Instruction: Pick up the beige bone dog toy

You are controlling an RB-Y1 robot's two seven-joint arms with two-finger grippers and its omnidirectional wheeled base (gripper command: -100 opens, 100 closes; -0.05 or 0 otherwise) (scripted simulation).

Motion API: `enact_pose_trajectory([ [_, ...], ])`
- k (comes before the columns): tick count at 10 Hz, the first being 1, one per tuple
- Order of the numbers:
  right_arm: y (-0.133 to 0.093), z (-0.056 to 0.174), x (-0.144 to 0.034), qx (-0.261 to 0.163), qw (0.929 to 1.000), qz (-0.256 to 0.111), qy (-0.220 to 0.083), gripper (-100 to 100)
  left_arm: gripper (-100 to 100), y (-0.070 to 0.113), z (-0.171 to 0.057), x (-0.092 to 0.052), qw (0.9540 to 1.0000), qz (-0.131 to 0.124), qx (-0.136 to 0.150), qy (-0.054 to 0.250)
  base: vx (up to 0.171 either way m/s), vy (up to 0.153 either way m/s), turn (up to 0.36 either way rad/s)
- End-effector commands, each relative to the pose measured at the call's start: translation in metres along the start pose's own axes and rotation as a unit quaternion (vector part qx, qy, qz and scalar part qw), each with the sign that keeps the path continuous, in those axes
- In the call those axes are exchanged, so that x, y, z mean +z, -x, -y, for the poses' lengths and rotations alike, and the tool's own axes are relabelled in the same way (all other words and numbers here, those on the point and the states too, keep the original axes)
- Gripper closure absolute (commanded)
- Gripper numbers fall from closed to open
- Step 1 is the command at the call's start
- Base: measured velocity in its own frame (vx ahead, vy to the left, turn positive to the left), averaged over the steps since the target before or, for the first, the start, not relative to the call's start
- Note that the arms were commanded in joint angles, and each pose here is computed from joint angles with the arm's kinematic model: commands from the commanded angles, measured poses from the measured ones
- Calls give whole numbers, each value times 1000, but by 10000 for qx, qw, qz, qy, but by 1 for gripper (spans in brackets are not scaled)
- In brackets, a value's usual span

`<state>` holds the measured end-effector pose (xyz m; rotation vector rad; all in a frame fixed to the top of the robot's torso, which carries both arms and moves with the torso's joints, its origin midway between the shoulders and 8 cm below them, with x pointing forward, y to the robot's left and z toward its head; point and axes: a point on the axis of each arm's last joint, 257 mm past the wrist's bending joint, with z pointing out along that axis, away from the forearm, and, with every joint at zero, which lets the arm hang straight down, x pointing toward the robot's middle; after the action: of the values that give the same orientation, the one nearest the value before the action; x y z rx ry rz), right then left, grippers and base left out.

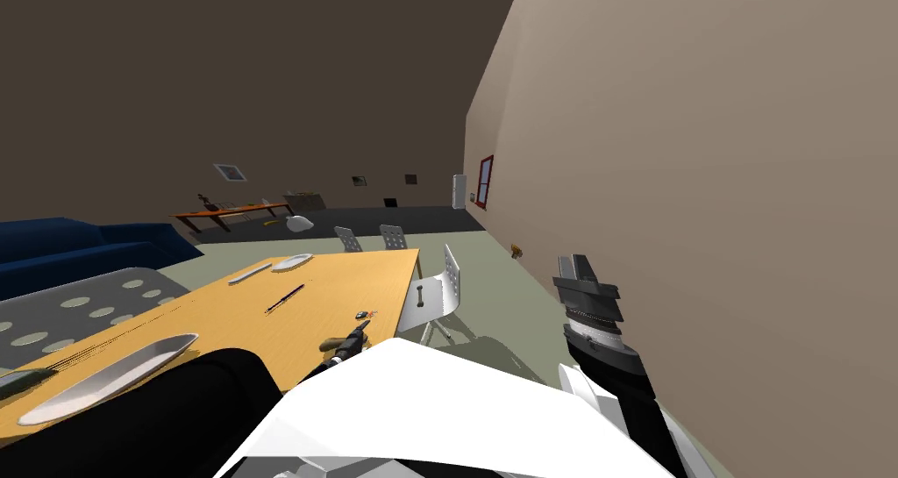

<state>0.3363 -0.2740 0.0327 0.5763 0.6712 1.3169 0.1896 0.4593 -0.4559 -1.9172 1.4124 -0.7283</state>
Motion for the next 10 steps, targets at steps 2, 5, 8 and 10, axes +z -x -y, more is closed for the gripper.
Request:
enact_pose_trajectory([
  [2, 0, 0, 0, 0, 10000, 0, 0, 0, -100, 48, -40, -15, 9972, 462, -107, 571, 102, 34, -98],
  [5, 0, 0, 0, 0, 10000, 0, 0, 0, -100, 81, -65, -31, 9927, 776, -171, 913, 68, 33, -60],
  [8, 0, 0, 0, 0, 10000, 0, 0, 0, -100, 127, -103, -60, 9818, 1250, -275, 1400, 81, 57, -99],
  [10, 0, 0, 0, 0, 10000, 0, 0, 0, -100, 142, -120, -74, 9762, 1431, -337, 1598, 70, 57, -64],
])
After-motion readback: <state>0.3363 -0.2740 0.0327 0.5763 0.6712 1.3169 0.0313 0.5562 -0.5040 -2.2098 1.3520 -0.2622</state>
